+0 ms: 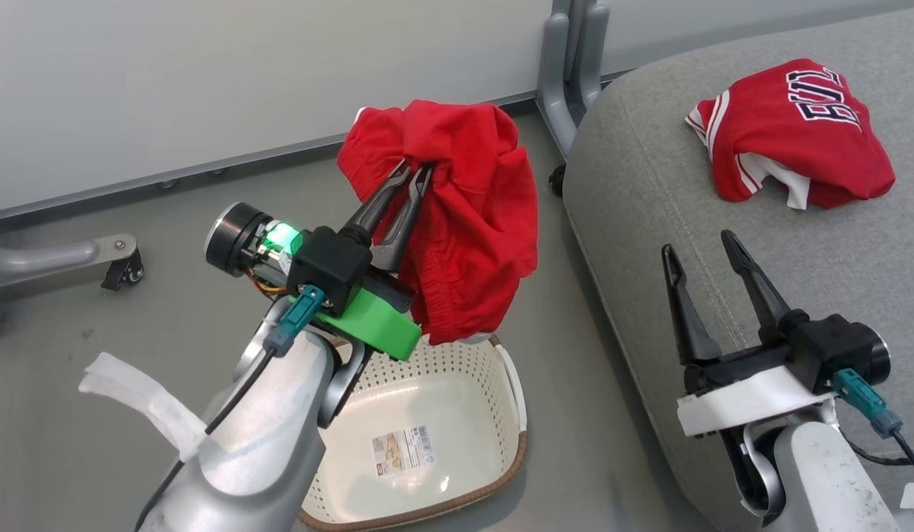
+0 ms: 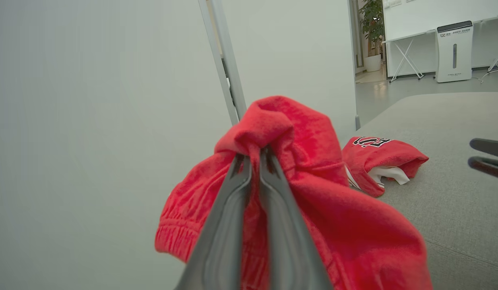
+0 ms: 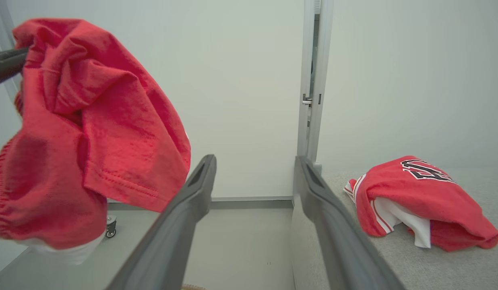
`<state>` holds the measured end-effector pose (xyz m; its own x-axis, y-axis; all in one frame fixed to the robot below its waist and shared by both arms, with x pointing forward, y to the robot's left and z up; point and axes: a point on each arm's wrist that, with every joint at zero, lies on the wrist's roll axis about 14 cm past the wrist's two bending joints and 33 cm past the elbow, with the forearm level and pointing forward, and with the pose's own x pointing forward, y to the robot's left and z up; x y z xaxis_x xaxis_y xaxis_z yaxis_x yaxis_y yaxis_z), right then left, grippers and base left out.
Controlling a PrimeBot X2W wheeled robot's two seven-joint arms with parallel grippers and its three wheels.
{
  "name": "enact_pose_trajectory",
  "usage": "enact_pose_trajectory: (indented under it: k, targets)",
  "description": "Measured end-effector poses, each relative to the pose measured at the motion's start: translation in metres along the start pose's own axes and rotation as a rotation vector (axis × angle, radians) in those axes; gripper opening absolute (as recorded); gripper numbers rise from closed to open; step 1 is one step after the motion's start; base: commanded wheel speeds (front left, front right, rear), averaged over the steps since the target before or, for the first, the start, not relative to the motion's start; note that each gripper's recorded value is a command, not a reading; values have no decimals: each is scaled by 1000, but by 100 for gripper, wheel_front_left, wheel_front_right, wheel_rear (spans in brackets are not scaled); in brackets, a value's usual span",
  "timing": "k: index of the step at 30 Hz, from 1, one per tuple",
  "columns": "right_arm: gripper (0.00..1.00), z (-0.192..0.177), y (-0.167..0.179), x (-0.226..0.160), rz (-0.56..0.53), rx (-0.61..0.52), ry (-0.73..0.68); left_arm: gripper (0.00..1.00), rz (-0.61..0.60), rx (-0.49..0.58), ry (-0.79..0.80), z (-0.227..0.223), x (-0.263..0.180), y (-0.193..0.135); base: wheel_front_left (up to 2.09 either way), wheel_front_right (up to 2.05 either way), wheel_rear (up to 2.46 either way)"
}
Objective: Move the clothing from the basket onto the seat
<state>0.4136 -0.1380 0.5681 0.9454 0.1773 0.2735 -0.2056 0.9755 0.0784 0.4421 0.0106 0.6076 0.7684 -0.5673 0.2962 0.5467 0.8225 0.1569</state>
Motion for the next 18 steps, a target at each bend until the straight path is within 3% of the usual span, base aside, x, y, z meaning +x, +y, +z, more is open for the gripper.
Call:
enact_pose_trajectory:
  k: [4, 10, 18]
  targets:
    - [100, 19, 7, 9, 25, -10, -61, 0, 0, -4, 8, -3, 0, 0, 0, 0, 0]
    - [100, 39, 50, 23, 160, 7, -132, 0, 6, -11, 24, -10, -1, 2, 0, 0, 0]
    - [100, 27, 110, 32, 341, 63, -106, 0, 3, -20, 19, -10, 5, 1, 0, 0, 0]
